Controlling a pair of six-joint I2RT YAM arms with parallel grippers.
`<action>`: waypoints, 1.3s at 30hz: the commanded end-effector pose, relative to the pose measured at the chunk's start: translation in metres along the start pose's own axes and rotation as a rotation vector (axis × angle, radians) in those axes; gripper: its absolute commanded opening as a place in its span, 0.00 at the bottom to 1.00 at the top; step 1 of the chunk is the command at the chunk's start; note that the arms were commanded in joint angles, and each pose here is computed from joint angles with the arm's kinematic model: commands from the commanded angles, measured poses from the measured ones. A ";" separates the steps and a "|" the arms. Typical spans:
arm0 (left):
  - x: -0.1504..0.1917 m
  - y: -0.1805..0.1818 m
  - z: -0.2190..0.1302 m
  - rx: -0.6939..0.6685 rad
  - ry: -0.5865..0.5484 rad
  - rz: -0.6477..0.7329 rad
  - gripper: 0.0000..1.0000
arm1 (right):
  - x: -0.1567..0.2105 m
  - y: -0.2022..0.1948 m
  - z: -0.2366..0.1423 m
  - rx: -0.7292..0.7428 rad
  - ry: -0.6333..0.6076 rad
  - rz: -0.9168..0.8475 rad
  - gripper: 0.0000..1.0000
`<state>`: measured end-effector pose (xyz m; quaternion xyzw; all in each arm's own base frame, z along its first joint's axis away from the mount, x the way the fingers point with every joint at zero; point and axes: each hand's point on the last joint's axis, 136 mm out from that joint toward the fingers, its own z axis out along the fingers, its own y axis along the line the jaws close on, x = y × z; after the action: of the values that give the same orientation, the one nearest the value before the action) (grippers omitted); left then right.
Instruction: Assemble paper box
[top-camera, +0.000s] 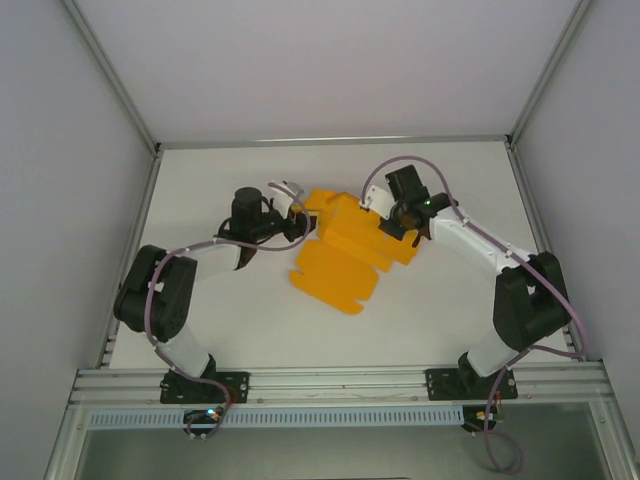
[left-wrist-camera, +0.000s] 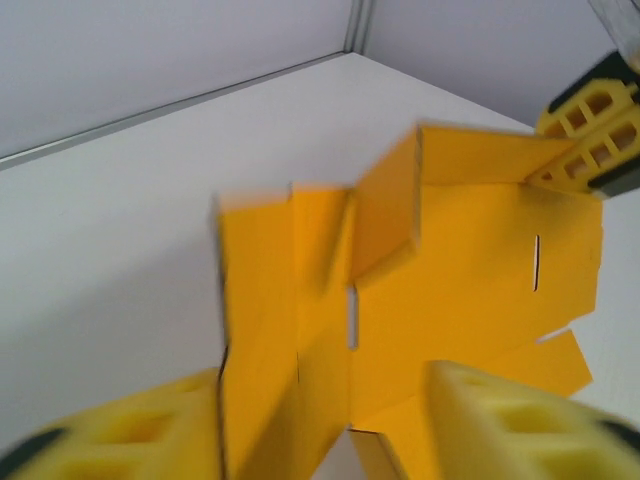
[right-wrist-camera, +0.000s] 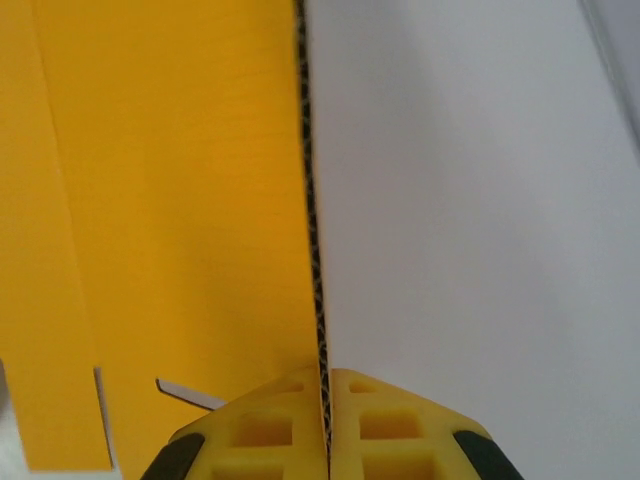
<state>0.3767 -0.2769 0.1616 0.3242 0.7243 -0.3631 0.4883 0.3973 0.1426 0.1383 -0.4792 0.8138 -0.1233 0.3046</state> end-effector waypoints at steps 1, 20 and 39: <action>-0.010 0.028 -0.028 -0.093 -0.057 -0.140 0.90 | -0.009 -0.049 -0.012 0.350 0.049 -0.123 0.01; 0.047 0.072 -0.013 -0.157 0.175 -0.299 0.79 | -0.067 -0.011 -0.003 0.839 -0.198 -0.455 0.00; 0.068 0.014 0.034 0.084 0.211 -0.192 0.51 | -0.037 0.021 0.039 0.583 -0.104 -0.442 0.00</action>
<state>0.3857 -0.2767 0.0799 0.2784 0.8017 -0.3914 0.3558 0.4211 0.1882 0.1250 -0.5268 0.5888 -0.4091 0.4564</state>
